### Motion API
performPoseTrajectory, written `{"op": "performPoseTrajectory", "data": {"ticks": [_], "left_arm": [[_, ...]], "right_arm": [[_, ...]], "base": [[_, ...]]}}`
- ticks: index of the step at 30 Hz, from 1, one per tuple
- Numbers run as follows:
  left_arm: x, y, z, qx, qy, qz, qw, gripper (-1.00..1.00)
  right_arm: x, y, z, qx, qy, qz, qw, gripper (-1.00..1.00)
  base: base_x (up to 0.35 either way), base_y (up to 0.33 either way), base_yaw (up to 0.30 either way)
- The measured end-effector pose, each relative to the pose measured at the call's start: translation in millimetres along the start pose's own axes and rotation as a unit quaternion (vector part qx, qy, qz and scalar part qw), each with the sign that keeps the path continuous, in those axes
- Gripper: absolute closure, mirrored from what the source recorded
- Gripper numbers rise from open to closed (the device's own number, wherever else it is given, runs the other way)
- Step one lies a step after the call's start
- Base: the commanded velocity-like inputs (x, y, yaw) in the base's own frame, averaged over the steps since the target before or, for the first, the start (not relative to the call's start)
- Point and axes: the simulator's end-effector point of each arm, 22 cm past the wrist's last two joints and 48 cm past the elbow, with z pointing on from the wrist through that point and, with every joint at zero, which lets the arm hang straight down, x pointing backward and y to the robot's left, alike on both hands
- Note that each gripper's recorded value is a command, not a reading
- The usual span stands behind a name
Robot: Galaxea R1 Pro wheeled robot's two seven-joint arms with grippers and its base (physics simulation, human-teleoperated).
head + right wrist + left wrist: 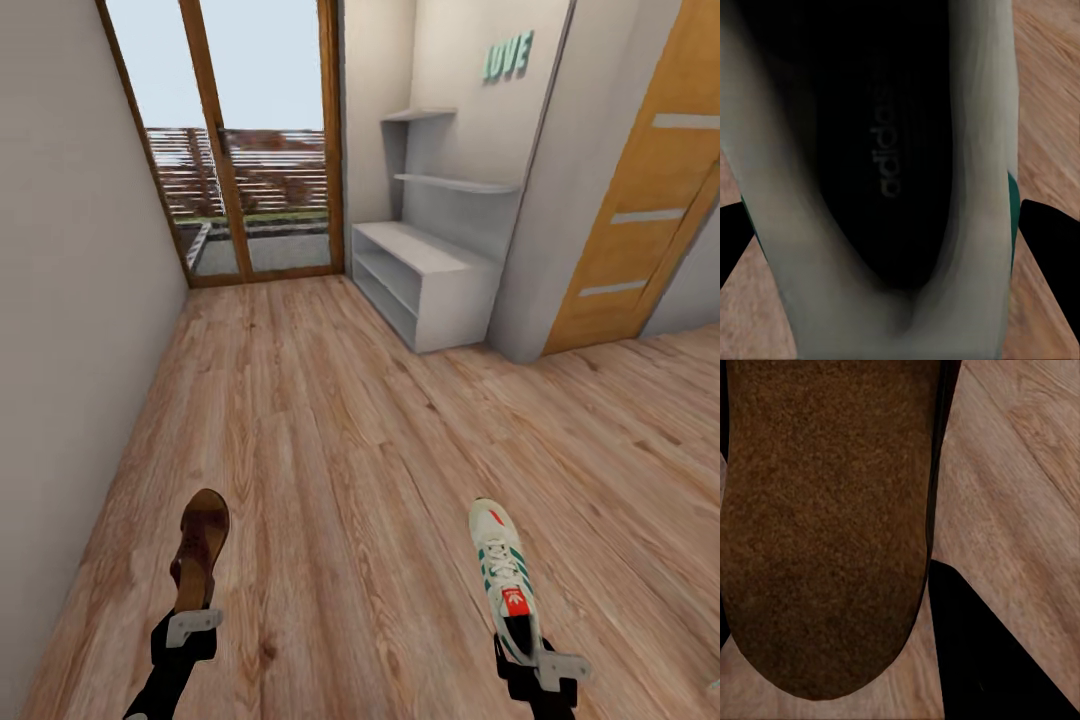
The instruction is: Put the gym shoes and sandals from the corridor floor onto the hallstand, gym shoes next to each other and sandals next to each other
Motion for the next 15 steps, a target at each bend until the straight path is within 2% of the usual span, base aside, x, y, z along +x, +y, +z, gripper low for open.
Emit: {"op": "performPoseTrajectory", "data": {"ticks": [15], "left_arm": [[-0.1,0.0,0.0,0.000,0.000,0.000,1.0000,1.00]], "right_arm": [[0.1,0.1,0.0,0.000,0.000,0.000,1.0000,1.00]], "base": [[0.325,0.133,0.279]]}}
